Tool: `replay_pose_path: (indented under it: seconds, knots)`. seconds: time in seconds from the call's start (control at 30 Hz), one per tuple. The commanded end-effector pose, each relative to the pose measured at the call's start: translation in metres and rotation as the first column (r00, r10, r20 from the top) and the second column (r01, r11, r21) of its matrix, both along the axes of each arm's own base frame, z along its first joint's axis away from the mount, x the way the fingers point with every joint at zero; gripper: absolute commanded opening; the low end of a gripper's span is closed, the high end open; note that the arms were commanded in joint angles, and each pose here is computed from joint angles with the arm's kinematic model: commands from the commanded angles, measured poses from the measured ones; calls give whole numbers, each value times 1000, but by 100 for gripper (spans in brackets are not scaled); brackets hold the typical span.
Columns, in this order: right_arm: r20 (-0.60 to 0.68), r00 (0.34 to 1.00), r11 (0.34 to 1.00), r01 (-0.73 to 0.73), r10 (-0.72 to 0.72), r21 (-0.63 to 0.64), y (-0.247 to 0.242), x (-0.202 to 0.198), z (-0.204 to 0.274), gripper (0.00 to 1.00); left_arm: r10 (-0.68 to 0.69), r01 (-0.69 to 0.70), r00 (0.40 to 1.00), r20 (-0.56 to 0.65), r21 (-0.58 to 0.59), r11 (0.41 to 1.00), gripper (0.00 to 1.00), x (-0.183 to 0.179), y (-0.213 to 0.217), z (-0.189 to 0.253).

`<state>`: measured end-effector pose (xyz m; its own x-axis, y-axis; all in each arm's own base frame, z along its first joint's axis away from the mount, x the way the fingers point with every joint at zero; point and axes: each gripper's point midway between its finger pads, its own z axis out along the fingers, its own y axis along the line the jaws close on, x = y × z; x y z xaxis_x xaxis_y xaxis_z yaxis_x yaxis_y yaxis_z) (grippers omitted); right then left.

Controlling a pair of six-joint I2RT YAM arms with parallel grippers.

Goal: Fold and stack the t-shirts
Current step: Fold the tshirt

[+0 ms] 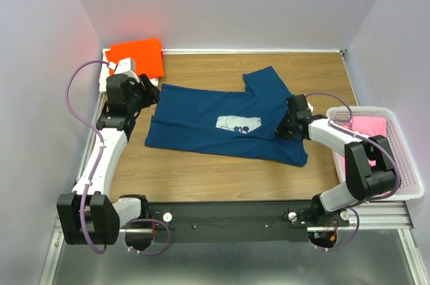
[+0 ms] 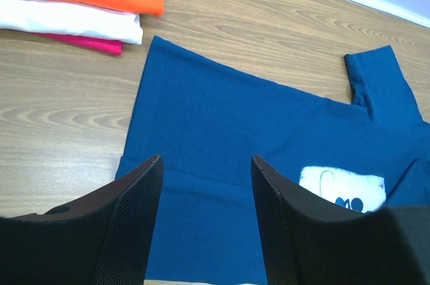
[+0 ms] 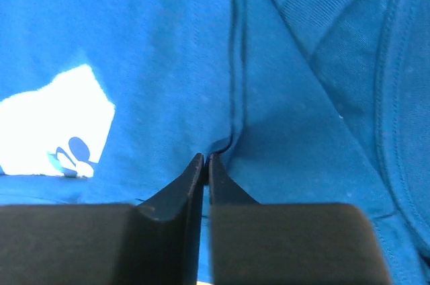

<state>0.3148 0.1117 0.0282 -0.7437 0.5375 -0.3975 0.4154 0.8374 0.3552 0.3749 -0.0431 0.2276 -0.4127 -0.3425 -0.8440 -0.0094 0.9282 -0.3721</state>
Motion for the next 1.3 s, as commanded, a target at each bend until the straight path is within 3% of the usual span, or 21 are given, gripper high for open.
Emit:
replay_pose_path:
  seconds: [0.0,0.13,0.8,1.27]
  knots:
    - [67,998,1000,10,-11,12,8,27,18,9,-26,26,1000,7,4,1000,63,-1,-2,-3]
    - [96,995,1000,-3,0,26,16,46,29,0,-35,35,999,7,3,999,63,-1,-4,-3]
    - [177,978,994,-110,107,9,60,116,38,0,-51,51,999,0,-1,999,62,-1,-6,-7]
    - [213,962,985,-172,172,-23,89,137,28,0,-54,54,998,-10,-3,999,62,-1,-7,-11]
